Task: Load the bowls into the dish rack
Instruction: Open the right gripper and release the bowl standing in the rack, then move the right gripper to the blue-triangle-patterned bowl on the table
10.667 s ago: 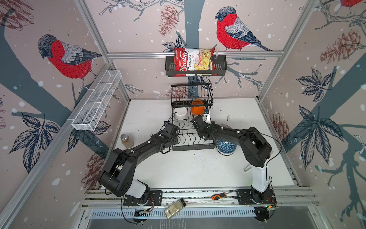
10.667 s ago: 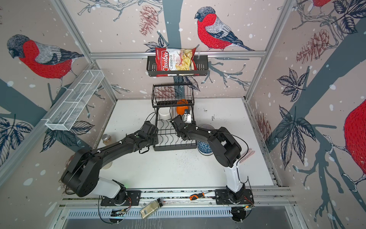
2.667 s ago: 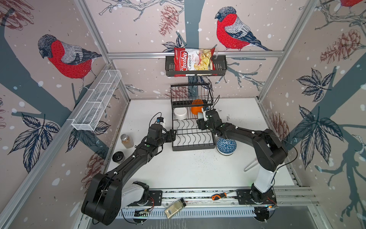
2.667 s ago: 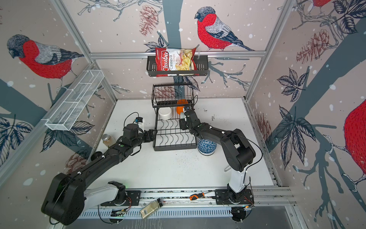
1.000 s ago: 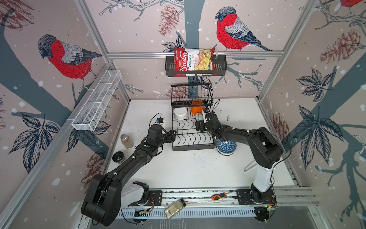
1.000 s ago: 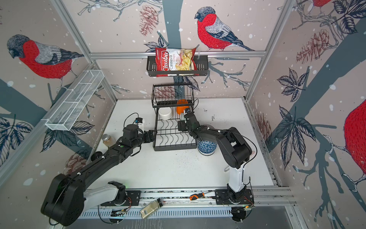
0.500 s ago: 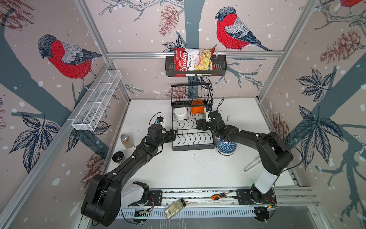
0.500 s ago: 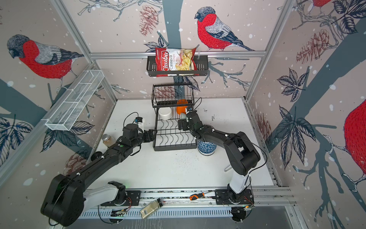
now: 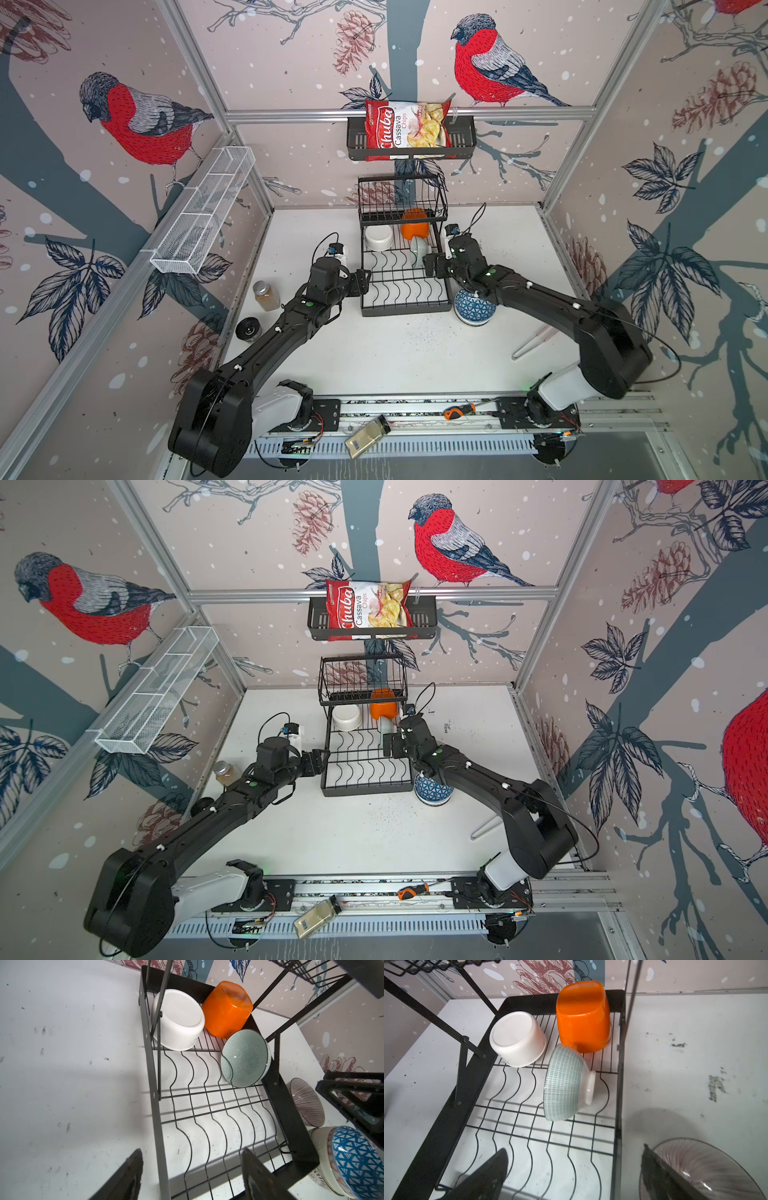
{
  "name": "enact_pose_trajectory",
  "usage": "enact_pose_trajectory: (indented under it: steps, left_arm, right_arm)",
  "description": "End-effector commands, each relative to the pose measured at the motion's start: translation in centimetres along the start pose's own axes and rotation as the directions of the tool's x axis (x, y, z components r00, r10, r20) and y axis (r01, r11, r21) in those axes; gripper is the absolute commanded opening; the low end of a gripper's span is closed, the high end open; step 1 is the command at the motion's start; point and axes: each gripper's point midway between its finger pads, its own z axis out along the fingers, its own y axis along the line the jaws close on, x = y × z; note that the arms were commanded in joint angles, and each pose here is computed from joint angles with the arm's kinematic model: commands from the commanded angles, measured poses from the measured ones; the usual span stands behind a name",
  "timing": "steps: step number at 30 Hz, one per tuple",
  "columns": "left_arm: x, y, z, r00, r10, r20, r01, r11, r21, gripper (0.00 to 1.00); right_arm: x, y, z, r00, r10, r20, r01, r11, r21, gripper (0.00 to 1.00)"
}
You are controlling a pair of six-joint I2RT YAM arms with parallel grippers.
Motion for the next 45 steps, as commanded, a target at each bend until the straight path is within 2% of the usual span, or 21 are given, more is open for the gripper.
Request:
enact_pose_trajectory:
  steps: [1, 10, 15, 19, 33, 45]
  left_arm:
    - [-0.4, -1.0, -0.4, 1.0, 0.013, -0.001, -0.013, 1.0, 0.013, 0.74]
    - [-0.9, -4.9, -0.5, 0.998, 0.067, -0.013, -0.066, 0.996, 0.065, 0.74]
    - [-0.7, -6.7, 0.0, 0.998, 0.055, -0.016, -0.052, 0.991, 0.126, 0.74]
    - [-0.3, -8.3, 0.7, 0.997, 0.065, -0.03, -0.059, 0.983, 0.172, 0.74]
    - [0.7, -12.3, 3.2, 0.99, 0.129, -0.063, -0.108, 0.957, 0.269, 0.74]
    - [0.9, -12.8, 3.7, 0.988, 0.133, -0.072, -0.107, 0.951, 0.29, 0.74]
  right_arm:
    - [1.7, -2.0, -1.6, 0.996, 0.041, -0.073, -0.035, 0.996, 0.083, 0.99]
    - [2.0, -6.0, -6.2, 0.986, 0.14, -0.092, -0.114, 0.964, 0.242, 0.95]
    - [2.8, -8.5, -8.0, 0.97, 0.22, -0.1, -0.179, 0.932, 0.314, 0.88]
    - [3.9, -10.3, -9.4, 0.951, 0.288, -0.112, -0.234, 0.907, 0.349, 0.77]
    - [9.6, -11.5, -9.1, 0.892, 0.402, -0.206, -0.315, 0.88, 0.355, 0.52]
    - [11.1, -11.9, -8.6, 0.88, 0.42, -0.223, -0.318, 0.868, 0.383, 0.25]
